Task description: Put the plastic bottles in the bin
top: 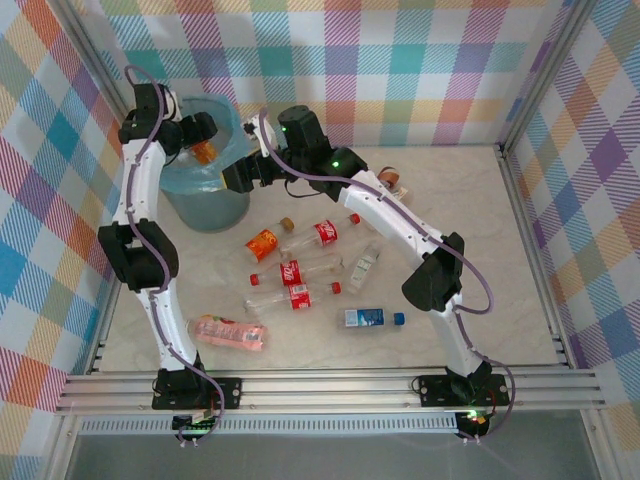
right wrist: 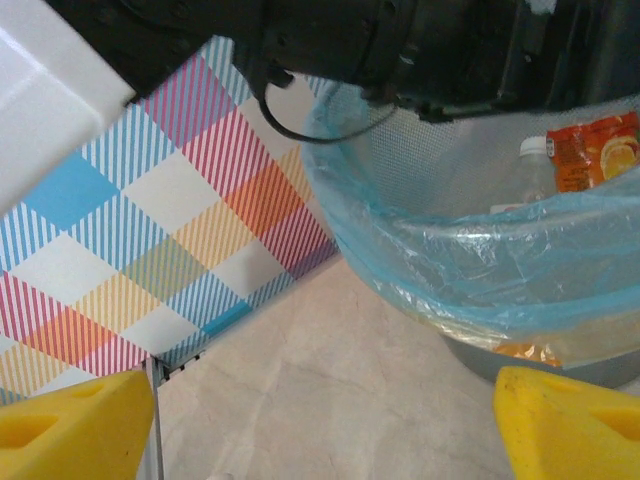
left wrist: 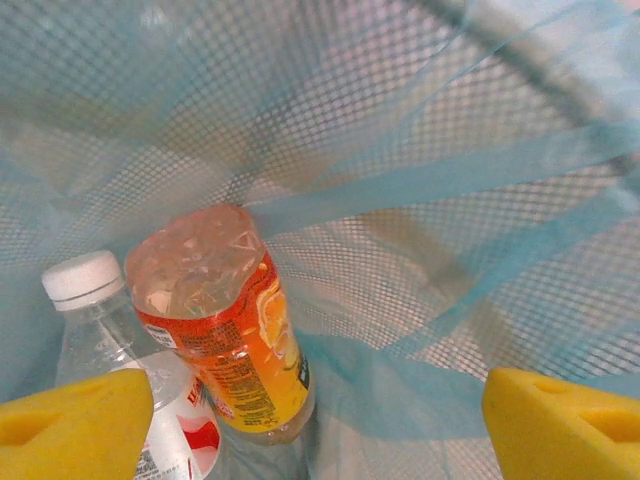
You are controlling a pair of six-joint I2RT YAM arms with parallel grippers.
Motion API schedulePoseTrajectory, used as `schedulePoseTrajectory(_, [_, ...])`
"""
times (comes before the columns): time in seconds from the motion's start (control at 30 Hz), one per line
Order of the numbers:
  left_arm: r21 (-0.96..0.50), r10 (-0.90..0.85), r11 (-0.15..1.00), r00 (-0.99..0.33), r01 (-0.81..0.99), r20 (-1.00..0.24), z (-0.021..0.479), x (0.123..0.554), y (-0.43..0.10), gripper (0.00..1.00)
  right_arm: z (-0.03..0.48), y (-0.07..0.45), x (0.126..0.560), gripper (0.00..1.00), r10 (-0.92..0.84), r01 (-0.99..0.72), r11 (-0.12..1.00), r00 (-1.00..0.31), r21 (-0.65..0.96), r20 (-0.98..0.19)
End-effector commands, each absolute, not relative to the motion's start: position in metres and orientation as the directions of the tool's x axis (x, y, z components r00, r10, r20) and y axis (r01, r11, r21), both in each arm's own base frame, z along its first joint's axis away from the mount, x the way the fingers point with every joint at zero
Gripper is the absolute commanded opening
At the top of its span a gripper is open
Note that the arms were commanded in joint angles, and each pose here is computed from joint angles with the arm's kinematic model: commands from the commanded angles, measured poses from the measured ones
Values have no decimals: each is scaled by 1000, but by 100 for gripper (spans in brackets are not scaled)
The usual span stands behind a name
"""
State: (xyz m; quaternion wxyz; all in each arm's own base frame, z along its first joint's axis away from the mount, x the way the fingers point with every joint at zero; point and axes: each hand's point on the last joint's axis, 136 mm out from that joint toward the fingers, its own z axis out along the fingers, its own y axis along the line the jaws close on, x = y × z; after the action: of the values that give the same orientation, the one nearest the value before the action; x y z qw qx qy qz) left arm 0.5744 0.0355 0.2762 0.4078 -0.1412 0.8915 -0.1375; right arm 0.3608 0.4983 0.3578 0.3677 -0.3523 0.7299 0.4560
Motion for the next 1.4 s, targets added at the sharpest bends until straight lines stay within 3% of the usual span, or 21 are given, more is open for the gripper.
schedulePoseTrajectory(0.0, [-353, -356, 929, -517, -109, -778, 352, 548, 37, 85, 390, 486, 342, 88, -167, -871, 303, -449, 387, -878])
schedulePoseTrajectory(0.23, [-299, -294, 952, -455, -63, -841, 404, 504, 17, 85, 399, 460, 323, 87, -183, -869, 336, -438, 363, -880])
schedulePoseTrajectory(0.53, [-234, -179, 970, -455, 68, -873, 415, 426, -38, 84, 367, 412, 273, 83, -331, -929, 287, -326, 234, -886])
schedulePoseTrajectory(0.9, [-267, -83, 935, -588, 233, -805, 344, 309, -95, 83, 271, 379, 198, 84, -559, -993, 30, -111, 113, -822])
schedulePoseTrajectory(1.23, [-371, -174, 920, -718, 125, -674, 270, 237, -90, 82, 191, 417, 144, 83, -664, -990, -130, 46, 54, -746])
schedulePoseTrajectory(1.37, [-368, -230, 929, -733, 30, -640, 251, 222, -76, 82, 172, 447, 127, 83, -674, -990, -134, 52, 53, -737])
